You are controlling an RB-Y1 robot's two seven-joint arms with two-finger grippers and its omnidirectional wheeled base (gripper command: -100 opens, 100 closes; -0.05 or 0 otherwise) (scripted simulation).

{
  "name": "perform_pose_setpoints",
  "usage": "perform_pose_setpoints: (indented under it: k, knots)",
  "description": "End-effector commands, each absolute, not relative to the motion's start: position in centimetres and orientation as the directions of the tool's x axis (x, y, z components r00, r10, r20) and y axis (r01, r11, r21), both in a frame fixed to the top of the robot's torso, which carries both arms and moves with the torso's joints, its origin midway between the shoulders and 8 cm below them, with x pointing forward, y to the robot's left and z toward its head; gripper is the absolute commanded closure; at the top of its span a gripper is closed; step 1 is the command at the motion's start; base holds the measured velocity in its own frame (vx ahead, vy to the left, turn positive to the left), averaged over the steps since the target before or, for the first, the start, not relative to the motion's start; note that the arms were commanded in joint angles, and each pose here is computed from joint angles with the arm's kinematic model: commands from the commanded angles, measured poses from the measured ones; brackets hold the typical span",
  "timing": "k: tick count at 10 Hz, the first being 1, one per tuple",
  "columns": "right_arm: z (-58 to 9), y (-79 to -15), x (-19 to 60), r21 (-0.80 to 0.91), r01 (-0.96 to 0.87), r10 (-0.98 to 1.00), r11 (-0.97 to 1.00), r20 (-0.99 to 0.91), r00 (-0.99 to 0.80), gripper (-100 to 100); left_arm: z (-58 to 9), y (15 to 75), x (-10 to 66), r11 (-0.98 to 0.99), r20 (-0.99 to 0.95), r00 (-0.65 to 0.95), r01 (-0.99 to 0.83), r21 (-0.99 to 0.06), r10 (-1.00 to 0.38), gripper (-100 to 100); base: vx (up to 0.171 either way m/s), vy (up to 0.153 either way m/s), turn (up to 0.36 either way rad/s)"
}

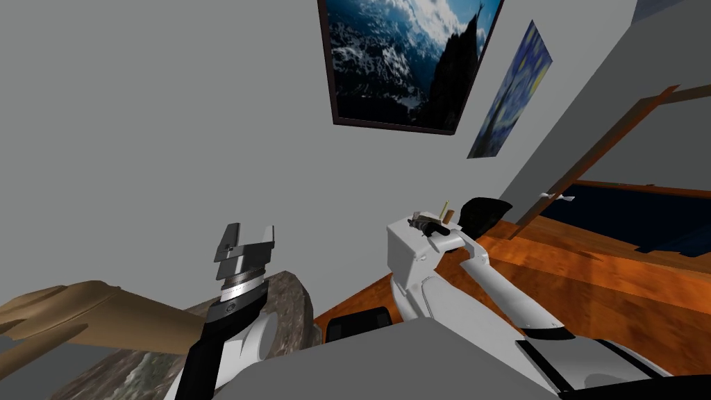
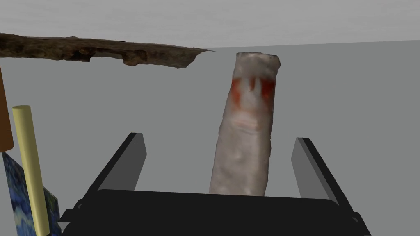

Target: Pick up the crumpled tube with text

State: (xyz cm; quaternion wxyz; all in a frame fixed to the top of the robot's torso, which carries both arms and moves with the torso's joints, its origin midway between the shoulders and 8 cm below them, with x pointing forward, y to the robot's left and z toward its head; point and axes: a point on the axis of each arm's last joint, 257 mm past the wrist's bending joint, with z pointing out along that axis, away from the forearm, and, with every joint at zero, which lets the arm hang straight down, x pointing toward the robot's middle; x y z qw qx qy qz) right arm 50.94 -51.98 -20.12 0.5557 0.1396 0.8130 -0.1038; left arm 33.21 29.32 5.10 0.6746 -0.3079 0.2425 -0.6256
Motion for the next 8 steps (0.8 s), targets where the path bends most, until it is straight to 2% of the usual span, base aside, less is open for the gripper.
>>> perform_pose_setpoints:
  k: [1, 3, 8]
  knots:
    - [-20.01, -52.40, 49.97, -0.017, 0.331, 0.102, 0.944, -0.935, -0.339, -100, 5.10, 29.32, 33.21, 0.028, 0.058, 0.100, 0.695, -0.719, -0.993, 0, 0.082, 0.001, -0.073]
    - [-19.96, -52.44, 49.98, -0.018, 0.331, 0.101, 0.943, -0.935, -0.339, -100, 5.10, 29.32, 33.21, 0.028, 0.058, 0.100, 0.695, -0.719, -0.993, 0, 0.046, 0.000, 0.024]
    - [-19.96, -52.44, 49.98, -0.018, 0.331, 0.101, 0.943, -0.935, -0.339, -100, 5.10, 29.32, 33.21, 0.028, 0.058, 0.100, 0.695, -0.719, -0.993, 0, -0.006, 0.000, -0.019]
